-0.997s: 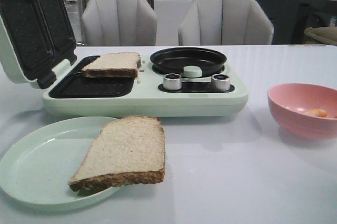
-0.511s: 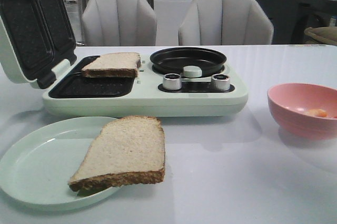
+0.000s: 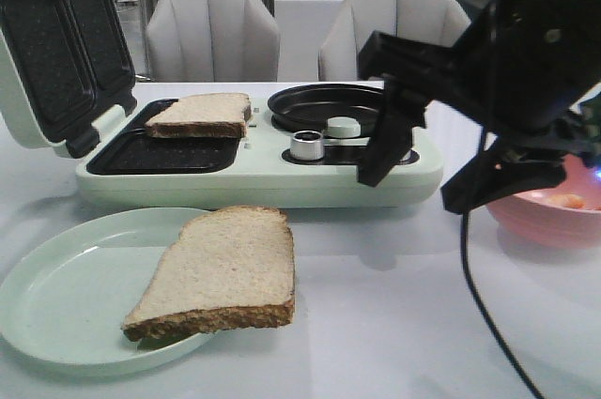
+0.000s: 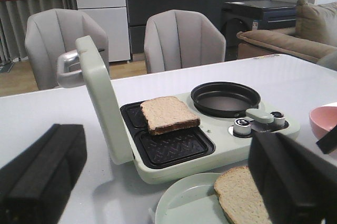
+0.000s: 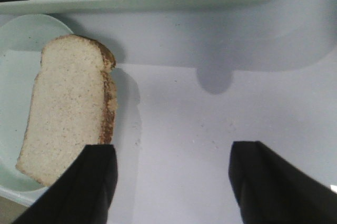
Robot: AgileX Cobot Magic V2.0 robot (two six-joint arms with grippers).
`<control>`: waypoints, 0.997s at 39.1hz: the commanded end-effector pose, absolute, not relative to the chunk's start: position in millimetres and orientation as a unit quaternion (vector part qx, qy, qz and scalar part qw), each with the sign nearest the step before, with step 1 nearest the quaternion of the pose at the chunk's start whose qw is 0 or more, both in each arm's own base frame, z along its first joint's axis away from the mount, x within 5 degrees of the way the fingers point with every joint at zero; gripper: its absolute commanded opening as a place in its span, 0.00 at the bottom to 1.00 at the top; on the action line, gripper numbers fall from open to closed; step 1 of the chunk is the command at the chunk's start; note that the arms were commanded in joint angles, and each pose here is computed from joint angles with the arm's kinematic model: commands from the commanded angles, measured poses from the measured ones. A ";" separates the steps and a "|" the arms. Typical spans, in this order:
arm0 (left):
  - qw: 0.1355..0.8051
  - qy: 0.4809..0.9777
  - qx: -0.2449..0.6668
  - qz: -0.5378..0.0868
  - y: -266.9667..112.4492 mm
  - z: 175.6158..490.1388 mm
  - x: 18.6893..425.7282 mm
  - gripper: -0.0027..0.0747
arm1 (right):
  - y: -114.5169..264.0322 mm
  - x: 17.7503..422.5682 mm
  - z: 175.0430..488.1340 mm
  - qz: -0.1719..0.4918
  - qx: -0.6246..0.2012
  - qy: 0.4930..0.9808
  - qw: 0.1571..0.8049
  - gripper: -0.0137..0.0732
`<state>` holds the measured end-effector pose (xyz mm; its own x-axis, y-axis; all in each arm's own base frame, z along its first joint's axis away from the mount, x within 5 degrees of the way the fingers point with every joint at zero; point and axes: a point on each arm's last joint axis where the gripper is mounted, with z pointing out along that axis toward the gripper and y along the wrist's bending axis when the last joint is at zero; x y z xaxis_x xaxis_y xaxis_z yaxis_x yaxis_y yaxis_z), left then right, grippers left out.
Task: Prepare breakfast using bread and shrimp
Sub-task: 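Reach the right gripper down and grasp the remaining bread slice, then carry the bread with the right gripper and lay it on the first slice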
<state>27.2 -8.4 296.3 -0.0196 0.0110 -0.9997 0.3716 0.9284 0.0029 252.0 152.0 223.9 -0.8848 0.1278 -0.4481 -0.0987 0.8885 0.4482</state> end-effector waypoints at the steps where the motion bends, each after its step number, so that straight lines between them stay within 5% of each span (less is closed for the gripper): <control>1: 0.717 0.670 0.130 -0.143 -8.6 310.2 25.9 0.90 | 164.6 267.0 234.4 0.262 0.004 0.931 0.255 0.79; 26: 0.717 0.670 0.130 -0.143 -8.6 310.2 25.9 0.90 | 214.7 300.5 174.4 0.425 -0.011 0.886 0.186 0.78; 29: 0.717 0.670 0.130 -0.143 -8.6 310.2 25.9 0.90 | 216.6 301.3 172.7 0.436 -0.014 0.880 0.187 0.70; 36: 0.717 0.670 0.130 -0.143 -8.6 310.2 25.9 0.90 | 216.0 302.2 177.2 0.443 -0.016 0.875 0.197 0.33; 39: 0.717 0.670 0.130 -0.143 -8.6 310.2 25.9 0.90 | 214.1 302.6 184.5 0.449 -0.013 0.869 0.205 0.32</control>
